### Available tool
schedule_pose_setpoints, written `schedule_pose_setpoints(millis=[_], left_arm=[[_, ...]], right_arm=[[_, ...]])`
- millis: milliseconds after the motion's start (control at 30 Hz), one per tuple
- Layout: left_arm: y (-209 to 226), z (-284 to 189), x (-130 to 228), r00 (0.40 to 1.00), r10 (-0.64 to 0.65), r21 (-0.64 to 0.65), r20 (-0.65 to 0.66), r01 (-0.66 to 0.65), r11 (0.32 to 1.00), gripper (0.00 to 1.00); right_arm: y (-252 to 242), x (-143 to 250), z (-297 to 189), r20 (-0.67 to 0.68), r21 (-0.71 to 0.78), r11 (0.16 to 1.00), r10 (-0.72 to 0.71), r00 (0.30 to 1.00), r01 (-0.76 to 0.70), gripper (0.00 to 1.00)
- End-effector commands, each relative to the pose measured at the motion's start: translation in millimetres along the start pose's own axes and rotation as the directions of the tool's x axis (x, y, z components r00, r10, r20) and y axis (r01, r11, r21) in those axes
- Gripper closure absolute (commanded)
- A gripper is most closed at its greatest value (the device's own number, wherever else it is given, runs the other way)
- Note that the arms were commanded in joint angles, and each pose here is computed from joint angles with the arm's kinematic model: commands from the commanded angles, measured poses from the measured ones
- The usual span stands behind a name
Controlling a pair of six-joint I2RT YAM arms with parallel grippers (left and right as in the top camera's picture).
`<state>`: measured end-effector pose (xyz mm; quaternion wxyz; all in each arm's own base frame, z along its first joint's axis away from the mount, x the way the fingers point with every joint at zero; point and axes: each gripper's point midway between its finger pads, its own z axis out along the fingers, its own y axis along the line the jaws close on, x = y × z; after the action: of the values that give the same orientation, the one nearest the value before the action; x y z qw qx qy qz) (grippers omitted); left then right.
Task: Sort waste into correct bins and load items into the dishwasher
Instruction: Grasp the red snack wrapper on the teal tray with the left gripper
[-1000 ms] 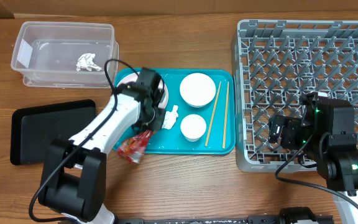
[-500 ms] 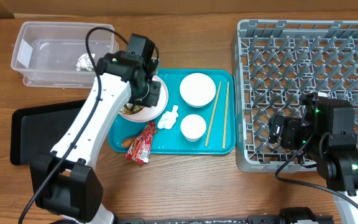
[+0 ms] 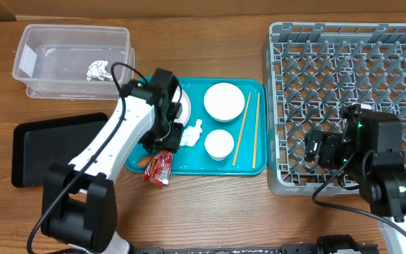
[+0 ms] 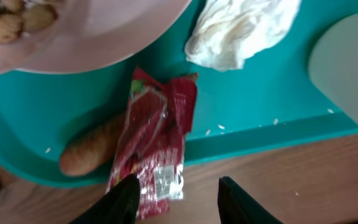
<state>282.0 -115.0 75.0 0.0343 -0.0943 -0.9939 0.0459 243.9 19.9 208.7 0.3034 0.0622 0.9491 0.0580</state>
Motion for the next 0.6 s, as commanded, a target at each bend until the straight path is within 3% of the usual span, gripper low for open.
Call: schedule_pose_setpoints(millis=[0,33,233,567], left_arm=[[-1.7,19.1,3.7,1.0,-0.009,0.016,0.018,0.009,1.0,0.56],[-0.3,23.0,1.4,0.999,-0.008,0.01,0.032,0.008,1.0,0.58],[5.1,27.2,-18.7,0.992,-0.004,-0.021,0.122,0.006,1.0,0.95],[4.8,-0.7,-32.4,0.988,-0.018,-0.017,0.153,0.021,1.0,0.96]], right_arm=[[0.8,-10.3,-7.6,0.037,0.0,1.0,0.002,0.999,-0.002,0.0],[0.9,-10.2,-7.6,0.036,0.0,1.0,0.002,0.999,-0.002,0.0],[0.9,-10.2,-7.6,0.036,0.0,1.0,0.002,0.999,-0.002,0.0],[0.8,-10.1,-7.6,0.036,0.0,1.0,0.002,0.999,-0.002,0.0]])
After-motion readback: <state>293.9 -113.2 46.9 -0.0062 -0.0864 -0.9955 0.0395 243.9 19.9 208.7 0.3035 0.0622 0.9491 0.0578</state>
